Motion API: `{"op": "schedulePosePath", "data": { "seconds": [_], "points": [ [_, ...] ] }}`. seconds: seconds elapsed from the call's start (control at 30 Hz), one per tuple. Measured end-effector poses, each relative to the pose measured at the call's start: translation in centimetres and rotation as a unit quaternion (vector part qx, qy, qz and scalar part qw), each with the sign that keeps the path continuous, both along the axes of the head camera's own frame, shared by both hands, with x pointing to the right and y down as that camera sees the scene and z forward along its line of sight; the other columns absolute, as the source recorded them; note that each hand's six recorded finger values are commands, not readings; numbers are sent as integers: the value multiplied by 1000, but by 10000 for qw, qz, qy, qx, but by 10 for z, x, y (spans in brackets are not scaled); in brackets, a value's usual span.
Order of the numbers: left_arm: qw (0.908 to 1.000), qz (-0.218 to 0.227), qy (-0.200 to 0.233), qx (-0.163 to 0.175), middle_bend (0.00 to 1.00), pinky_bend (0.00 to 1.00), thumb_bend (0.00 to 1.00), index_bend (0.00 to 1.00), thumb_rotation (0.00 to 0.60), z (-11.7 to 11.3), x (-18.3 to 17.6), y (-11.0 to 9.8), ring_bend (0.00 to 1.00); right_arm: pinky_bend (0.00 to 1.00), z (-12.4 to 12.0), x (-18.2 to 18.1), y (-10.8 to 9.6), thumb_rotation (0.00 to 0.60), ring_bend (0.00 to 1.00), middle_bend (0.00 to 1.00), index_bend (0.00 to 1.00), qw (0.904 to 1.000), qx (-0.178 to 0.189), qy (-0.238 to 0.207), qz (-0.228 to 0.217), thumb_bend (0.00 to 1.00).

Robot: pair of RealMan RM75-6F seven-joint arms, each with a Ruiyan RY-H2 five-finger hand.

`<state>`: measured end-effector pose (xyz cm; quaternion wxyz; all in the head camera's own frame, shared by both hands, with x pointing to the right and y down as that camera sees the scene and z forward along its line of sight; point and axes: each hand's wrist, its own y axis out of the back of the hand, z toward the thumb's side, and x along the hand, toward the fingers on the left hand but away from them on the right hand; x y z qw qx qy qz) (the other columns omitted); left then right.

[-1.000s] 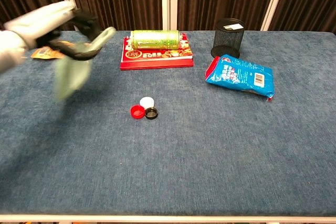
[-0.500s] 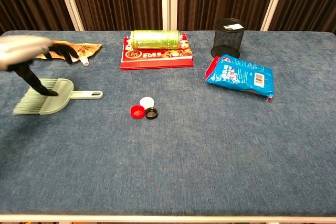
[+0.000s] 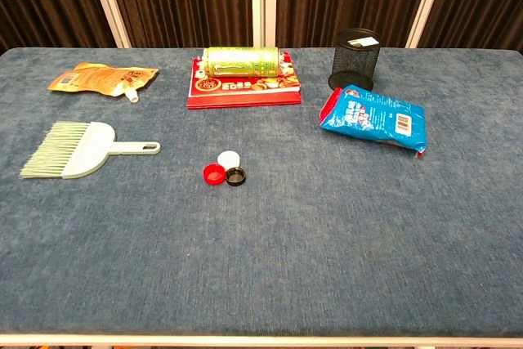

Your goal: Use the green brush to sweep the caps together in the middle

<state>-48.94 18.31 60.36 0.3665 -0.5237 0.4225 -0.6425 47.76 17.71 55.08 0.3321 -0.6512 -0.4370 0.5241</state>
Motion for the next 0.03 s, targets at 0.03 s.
{"op": "schedulePosePath", "data": {
  "seconds": [0.03],
  "points": [
    [9999,-108,-14,-1,222,196,117,210,600,-7,-2,13,147,0,1,-1,1,600,0,0,0,10000,-1,-16,-7,162]
  ]
}}
